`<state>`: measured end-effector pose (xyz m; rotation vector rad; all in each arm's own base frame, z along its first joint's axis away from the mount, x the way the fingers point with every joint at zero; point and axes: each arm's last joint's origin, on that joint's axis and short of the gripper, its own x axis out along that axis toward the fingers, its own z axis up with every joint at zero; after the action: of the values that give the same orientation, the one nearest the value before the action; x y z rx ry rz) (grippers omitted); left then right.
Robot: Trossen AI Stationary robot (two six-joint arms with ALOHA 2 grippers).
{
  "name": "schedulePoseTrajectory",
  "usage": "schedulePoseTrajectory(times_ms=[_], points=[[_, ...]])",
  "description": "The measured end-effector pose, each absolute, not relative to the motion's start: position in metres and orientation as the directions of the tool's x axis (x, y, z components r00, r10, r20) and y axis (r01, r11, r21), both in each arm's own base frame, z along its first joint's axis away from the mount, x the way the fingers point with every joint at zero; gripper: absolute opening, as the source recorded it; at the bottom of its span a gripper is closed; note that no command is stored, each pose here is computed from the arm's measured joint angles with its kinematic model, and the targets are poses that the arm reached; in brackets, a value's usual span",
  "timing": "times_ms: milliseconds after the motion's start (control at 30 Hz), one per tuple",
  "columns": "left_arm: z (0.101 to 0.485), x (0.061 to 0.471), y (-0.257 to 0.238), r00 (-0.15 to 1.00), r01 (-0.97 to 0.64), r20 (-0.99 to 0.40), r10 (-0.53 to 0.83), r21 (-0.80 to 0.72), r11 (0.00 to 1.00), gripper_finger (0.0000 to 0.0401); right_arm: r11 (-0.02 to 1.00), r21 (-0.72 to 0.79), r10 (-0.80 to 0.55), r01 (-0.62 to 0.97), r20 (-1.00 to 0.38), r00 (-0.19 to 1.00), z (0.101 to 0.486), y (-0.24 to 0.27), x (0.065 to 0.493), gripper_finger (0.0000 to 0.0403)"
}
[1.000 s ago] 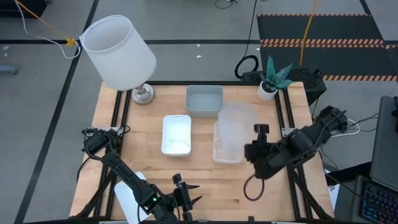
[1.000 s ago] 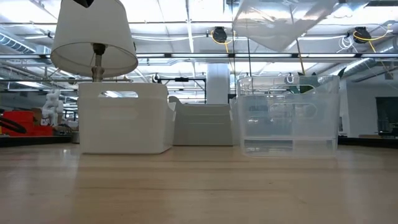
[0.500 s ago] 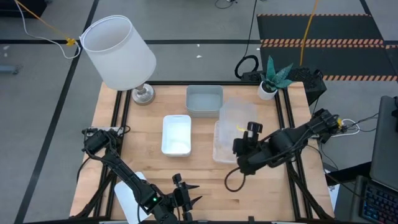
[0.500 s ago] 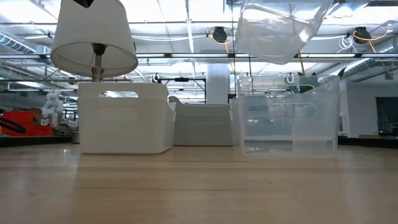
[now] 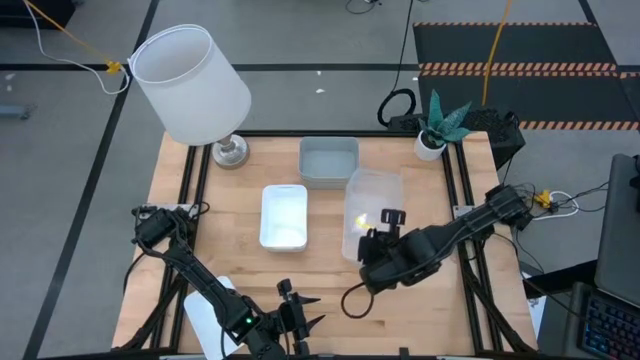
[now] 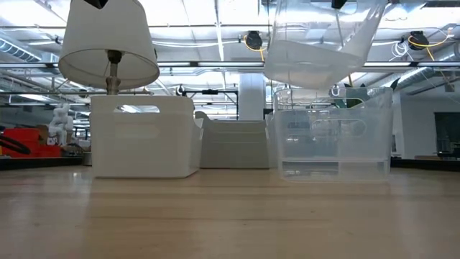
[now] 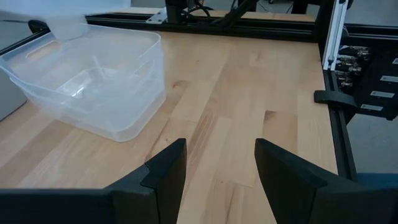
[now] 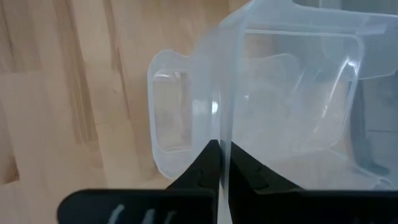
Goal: Stack baskets by color
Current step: Stack the bottom transparent bin on top of the top transparent bin
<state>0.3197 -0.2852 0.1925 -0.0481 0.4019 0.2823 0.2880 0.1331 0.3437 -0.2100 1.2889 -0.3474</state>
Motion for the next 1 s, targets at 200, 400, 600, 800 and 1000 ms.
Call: schedulePoseTrajectory(times_ms=[200, 400, 600, 800, 1000], points=[[0.192, 0.32, -0.285, 0.882, -0.273, -0.398, 0.252, 0.004, 0.962, 0.0191, 0.925, -0.365, -0.38, 0.108, -0.9, 0.212, 0.33, 0.137, 0.295, 0.0003], [0.192, 0.32, -0.286, 0.882, -0.261, -0.407, 0.238, -0.001, 0.965, 0.0191, 0.918, -0.386, -0.395, 0.088, -0.901, 0.18, 0.313, 0.134, 0.297, 0.0004], [0.192, 0.32, -0.286, 0.882, -0.261, -0.407, 0.238, -0.002, 0.965, 0.0191, 0.92, -0.38, -0.392, 0.095, -0.903, 0.176, 0.296, 0.132, 0.301, 0.0004], [0.192, 0.32, -0.286, 0.882, -0.261, -0.407, 0.238, -0.001, 0.965, 0.0191, 0.92, -0.38, -0.392, 0.099, -0.906, 0.163, 0.284, 0.13, 0.302, 0.0004], [0.192, 0.32, -0.286, 0.882, -0.259, -0.408, 0.236, -0.002, 0.966, 0.0191, 0.937, -0.335, -0.348, 0.099, -0.923, 0.165, 0.282, 0.132, 0.303, 0.0004]])
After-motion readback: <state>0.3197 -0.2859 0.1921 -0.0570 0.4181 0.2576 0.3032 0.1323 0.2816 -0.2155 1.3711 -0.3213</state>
